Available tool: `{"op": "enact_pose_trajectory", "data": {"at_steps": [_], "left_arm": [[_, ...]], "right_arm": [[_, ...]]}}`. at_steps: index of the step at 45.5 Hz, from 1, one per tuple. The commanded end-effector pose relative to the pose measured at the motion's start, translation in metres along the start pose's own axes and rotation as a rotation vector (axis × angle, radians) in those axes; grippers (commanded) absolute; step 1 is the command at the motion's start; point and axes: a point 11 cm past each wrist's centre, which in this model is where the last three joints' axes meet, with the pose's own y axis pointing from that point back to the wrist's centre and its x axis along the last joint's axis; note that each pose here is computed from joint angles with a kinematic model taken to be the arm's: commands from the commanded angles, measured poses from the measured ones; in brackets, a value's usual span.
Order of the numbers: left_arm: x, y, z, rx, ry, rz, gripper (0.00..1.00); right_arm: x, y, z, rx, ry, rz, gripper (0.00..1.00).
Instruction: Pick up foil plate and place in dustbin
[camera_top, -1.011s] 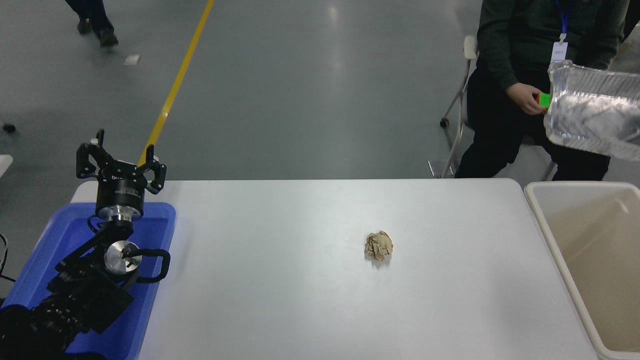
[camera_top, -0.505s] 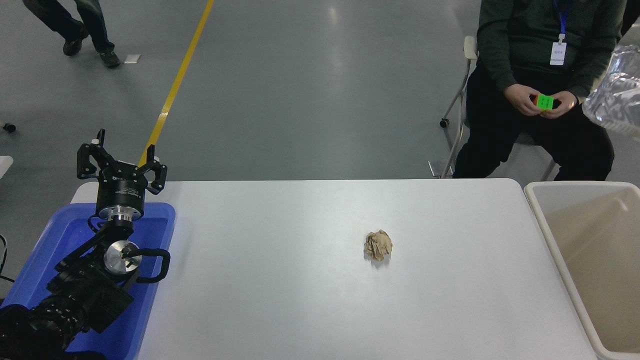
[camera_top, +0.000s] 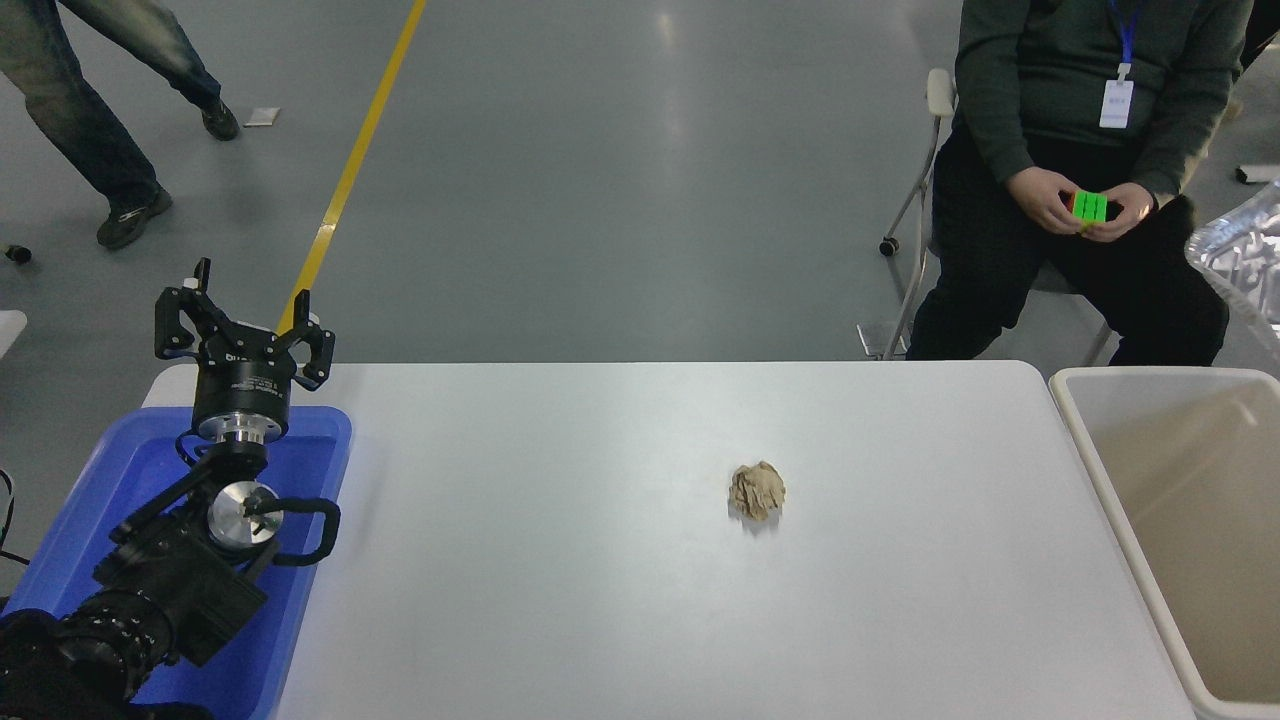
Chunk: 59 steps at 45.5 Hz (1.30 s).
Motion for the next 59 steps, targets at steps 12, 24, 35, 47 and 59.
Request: {"op": "enact_pose_trajectory", "data": {"at_steps": [12,24,35,47,59], "left_arm": [[0.0,0.0,0.0,0.0,0.0,0.0,0.99],[0.0,0.0,0.0,0.001,-0.001,-0.001,0.99],[0.0,0.0,0.0,0.001,-0.001,-0.001,0.99],[0.0,0.0,0.0,0.001,-0.001,-0.001,0.99],[0.0,0.0,0.0,0.001,-0.001,-0.001,0.99]], "right_arm": [[-0.104,-0.007,0.089,-0.191,-0.365,0.011,0.0],[-0.127,-0.004,0.108,-0.233,-0.409,-0.012,0.0],[-0.133,-0.004,0.112,-0.242,-0.439,-0.017,0.0],[-0.133,-0.004,0.112,-0.238,-0.468,-0.026,1.0],[-0.108,-0.005,0.111,-0.222,-0.453,0.005,1.0]]}}
